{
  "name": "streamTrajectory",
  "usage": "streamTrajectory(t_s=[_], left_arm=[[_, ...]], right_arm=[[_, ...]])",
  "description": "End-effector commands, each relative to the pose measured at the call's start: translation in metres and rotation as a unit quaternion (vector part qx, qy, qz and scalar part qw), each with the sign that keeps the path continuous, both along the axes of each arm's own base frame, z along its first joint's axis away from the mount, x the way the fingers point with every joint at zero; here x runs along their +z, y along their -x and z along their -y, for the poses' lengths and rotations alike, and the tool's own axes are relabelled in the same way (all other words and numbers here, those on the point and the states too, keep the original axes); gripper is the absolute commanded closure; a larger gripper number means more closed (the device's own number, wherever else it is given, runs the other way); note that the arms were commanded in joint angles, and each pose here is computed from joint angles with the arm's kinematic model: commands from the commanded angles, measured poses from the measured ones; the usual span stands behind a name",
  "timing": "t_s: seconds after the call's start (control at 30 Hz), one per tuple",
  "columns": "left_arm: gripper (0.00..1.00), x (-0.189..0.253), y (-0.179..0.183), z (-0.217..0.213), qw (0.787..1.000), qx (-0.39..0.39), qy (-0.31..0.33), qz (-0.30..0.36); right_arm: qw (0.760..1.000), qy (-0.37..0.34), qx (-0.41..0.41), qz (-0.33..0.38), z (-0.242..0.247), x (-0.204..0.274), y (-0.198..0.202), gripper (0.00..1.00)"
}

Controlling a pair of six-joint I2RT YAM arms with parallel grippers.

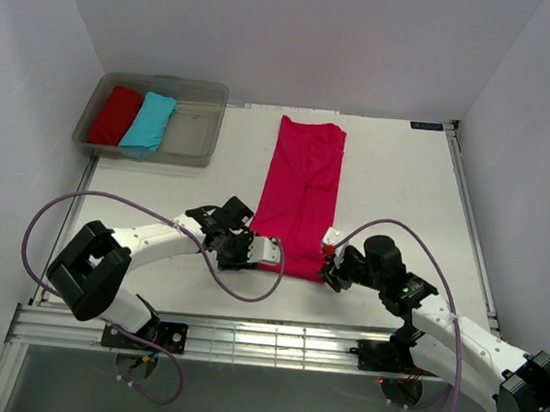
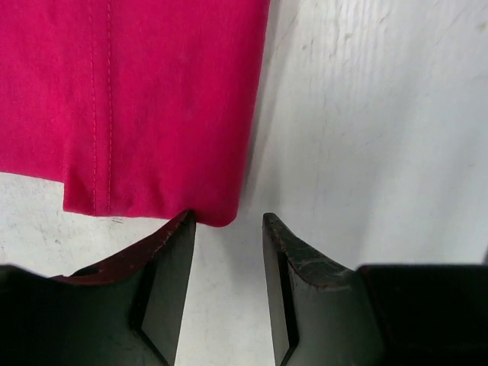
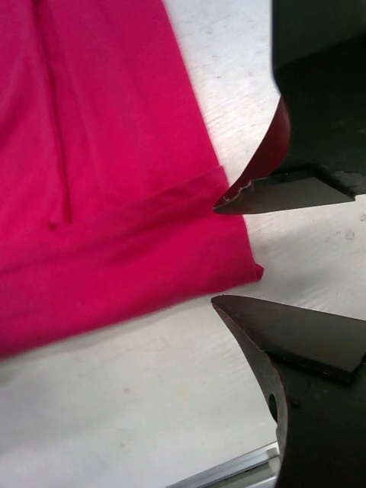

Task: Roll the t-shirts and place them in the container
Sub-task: Roll the T-shirt to the center of the board.

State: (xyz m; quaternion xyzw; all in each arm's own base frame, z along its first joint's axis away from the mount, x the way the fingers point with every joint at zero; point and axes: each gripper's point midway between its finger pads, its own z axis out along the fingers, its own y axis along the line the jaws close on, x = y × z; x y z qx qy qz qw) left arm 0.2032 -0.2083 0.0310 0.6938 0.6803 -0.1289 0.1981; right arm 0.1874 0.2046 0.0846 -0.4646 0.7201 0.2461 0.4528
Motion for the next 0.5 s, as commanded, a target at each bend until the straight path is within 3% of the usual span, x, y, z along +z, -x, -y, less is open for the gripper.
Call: streamTrajectory(t_s=[0.0, 0.23, 0.37, 0.47], left_arm=[[0.48, 0.021, -0.033, 0.013, 0.992, -0.054, 0.036, 0.109], [0.47, 0.002, -0.021, 0.012, 0.991, -0.074, 0.031, 0.109], [0.5, -0.002, -0.019, 0.008, 0.991, -0.072, 0.025, 0.11], [0.58, -0.002, -0.019, 0.01, 0.993, -0.058, 0.032, 0.103]], right_arm=[[0.986, 0.062, 0.094, 0.119, -0.015, 0.005, 0.002, 0.47], [0.98, 0.131, 0.105, 0.107, -0.015, -0.03, 0.007, 0.46], [0.978, 0.151, 0.098, 0.105, -0.011, -0.04, 0.003, 0.46], [0.977, 0.171, 0.093, 0.091, -0.008, -0.049, 0.0, 0.47]])
